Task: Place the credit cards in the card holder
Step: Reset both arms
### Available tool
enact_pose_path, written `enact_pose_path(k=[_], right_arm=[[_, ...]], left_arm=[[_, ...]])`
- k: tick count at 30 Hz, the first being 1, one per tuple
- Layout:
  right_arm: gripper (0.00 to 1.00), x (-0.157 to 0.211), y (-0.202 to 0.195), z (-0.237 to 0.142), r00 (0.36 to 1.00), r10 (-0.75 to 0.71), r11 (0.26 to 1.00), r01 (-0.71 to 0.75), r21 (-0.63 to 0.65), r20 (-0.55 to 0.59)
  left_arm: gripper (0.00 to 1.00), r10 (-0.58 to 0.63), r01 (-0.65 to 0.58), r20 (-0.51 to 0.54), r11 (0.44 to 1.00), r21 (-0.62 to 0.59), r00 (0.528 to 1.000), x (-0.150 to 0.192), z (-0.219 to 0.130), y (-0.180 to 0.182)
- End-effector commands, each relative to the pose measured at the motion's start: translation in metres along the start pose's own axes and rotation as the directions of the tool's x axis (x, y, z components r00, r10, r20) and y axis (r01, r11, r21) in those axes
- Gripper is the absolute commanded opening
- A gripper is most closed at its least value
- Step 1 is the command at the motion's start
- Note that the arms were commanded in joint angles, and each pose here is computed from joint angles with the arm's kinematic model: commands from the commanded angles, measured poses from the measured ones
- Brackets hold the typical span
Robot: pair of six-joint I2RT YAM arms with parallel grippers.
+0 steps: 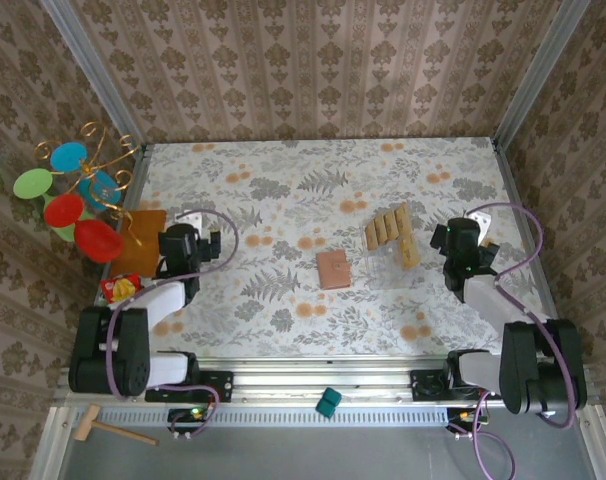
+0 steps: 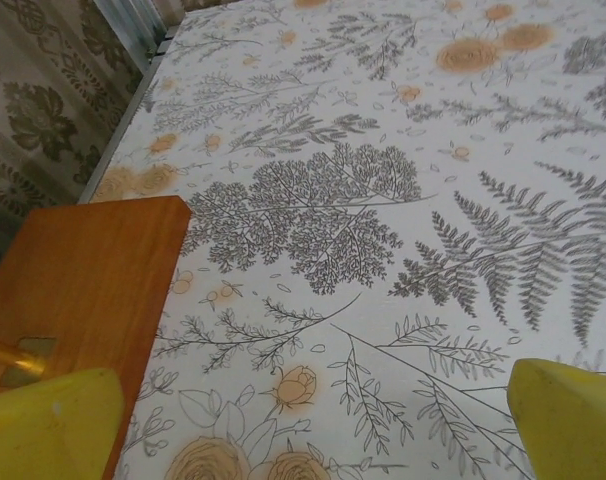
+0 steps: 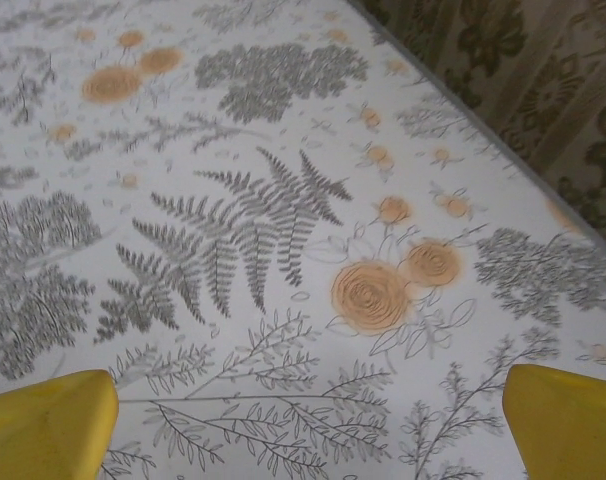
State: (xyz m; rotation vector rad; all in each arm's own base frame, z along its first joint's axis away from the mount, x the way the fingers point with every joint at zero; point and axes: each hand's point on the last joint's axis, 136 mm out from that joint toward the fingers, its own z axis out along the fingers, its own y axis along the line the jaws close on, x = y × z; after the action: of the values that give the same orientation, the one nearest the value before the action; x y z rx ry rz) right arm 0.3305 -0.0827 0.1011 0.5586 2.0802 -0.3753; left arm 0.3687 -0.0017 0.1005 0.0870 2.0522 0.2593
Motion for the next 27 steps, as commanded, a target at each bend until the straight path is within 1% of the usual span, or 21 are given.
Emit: enact_pose_path(k=[1, 3, 4, 5, 7, 8, 9, 10, 11, 14, 16, 17, 18, 19, 21, 24, 27], right_arm=[[1.0, -0.026, 0.016, 0.001, 0.99, 0.031, 0.997, -0.02, -0.077, 0.141], [1.0, -0.032, 0.02, 0.001, 0.98, 0.046, 0.994, -0.026, -0.104, 0.194], [1.0, -0.032, 0.022, 0.002, 0.979, 0.049, 0.993, -0.027, -0.116, 0.197], [1.0, -0.034, 0.027, 0.001, 0.975, 0.052, 0.989, -0.021, -0.144, 0.216], [1.0, -0.037, 0.034, -0.004, 0.96, 0.069, 0.98, -0.014, -0.2, 0.273], [1.0, -0.036, 0.036, -0.005, 0.951, 0.079, 0.975, -0.012, -0.221, 0.298], [1.0, -0.034, 0.038, -0.005, 0.944, 0.087, 0.971, -0.009, -0.239, 0.317], [1.0, -0.032, 0.04, -0.004, 0.942, 0.091, 0.968, -0.008, -0.251, 0.324], [1.0, -0.028, 0.045, 0.0, 0.942, 0.082, 0.964, 0.007, -0.265, 0.324], [1.0, -0.019, 0.07, 0.008, 0.961, 0.003, 0.933, 0.097, -0.346, 0.278], [1.0, -0.017, 0.079, 0.014, 0.95, -0.006, 0.925, 0.123, -0.359, 0.311], [1.0, -0.014, 0.083, 0.015, 0.964, -0.044, 0.921, 0.14, -0.364, 0.261], [1.0, -0.014, 0.083, 0.018, 0.97, -0.045, 0.924, 0.132, -0.359, 0.24], [1.0, -0.017, 0.085, 0.021, 0.967, -0.042, 0.924, 0.134, -0.359, 0.253], [1.0, -0.014, 0.085, 0.022, 0.973, -0.057, 0.925, 0.135, -0.354, 0.223], [1.0, -0.015, 0.085, 0.021, 0.97, -0.059, 0.926, 0.141, -0.349, 0.234], [1.0, -0.015, 0.085, 0.018, 0.965, -0.073, 0.936, 0.153, -0.317, 0.252]], left_arm=[[1.0, 0.018, -0.014, 0.134, 0.999, -0.036, 0.991, -0.024, 0.005, 0.009], [1.0, -0.019, 0.019, 0.124, 1.0, -0.003, 0.992, -0.026, 0.012, 0.008], [1.0, -0.039, 0.038, 0.124, 0.999, 0.009, 0.991, -0.028, 0.014, 0.008], [1.0, -0.061, 0.057, 0.146, 0.998, 0.03, 0.987, -0.029, 0.016, 0.006], [1.0, -0.048, 0.032, 0.17, 0.995, 0.093, 0.984, -0.018, 0.021, -0.008], [1.0, -0.037, 0.015, 0.188, 0.993, 0.114, 0.982, -0.012, 0.022, -0.013], [1.0, -0.028, 0.004, 0.203, 0.993, 0.116, 0.979, -0.013, 0.023, -0.014], [1.0, -0.038, 0.015, 0.181, 0.992, 0.126, 0.983, -0.012, 0.023, -0.015], [1.0, -0.041, 0.018, 0.177, 0.991, 0.133, 0.983, -0.011, 0.025, -0.014], [1.0, -0.053, 0.03, 0.167, 0.99, 0.14, 0.985, -0.012, 0.028, -0.012], [1.0, -0.081, 0.059, 0.146, 0.987, 0.152, 0.986, -0.011, 0.031, -0.008], [1.0, -0.081, 0.058, 0.153, 0.987, 0.148, 0.985, -0.012, 0.031, -0.007], [1.0, -0.083, 0.061, 0.147, 0.987, 0.15, 0.986, -0.011, 0.031, -0.007], [1.0, -0.083, 0.061, 0.149, 0.987, 0.15, 0.985, -0.012, 0.031, -0.007], [1.0, -0.087, 0.064, 0.144, 0.986, 0.153, 0.986, -0.011, 0.032, -0.007], [1.0, -0.086, 0.064, 0.144, 0.986, 0.153, 0.986, -0.011, 0.032, -0.007], [1.0, -0.074, 0.052, 0.159, 0.988, 0.142, 0.984, -0.013, 0.03, -0.007]])
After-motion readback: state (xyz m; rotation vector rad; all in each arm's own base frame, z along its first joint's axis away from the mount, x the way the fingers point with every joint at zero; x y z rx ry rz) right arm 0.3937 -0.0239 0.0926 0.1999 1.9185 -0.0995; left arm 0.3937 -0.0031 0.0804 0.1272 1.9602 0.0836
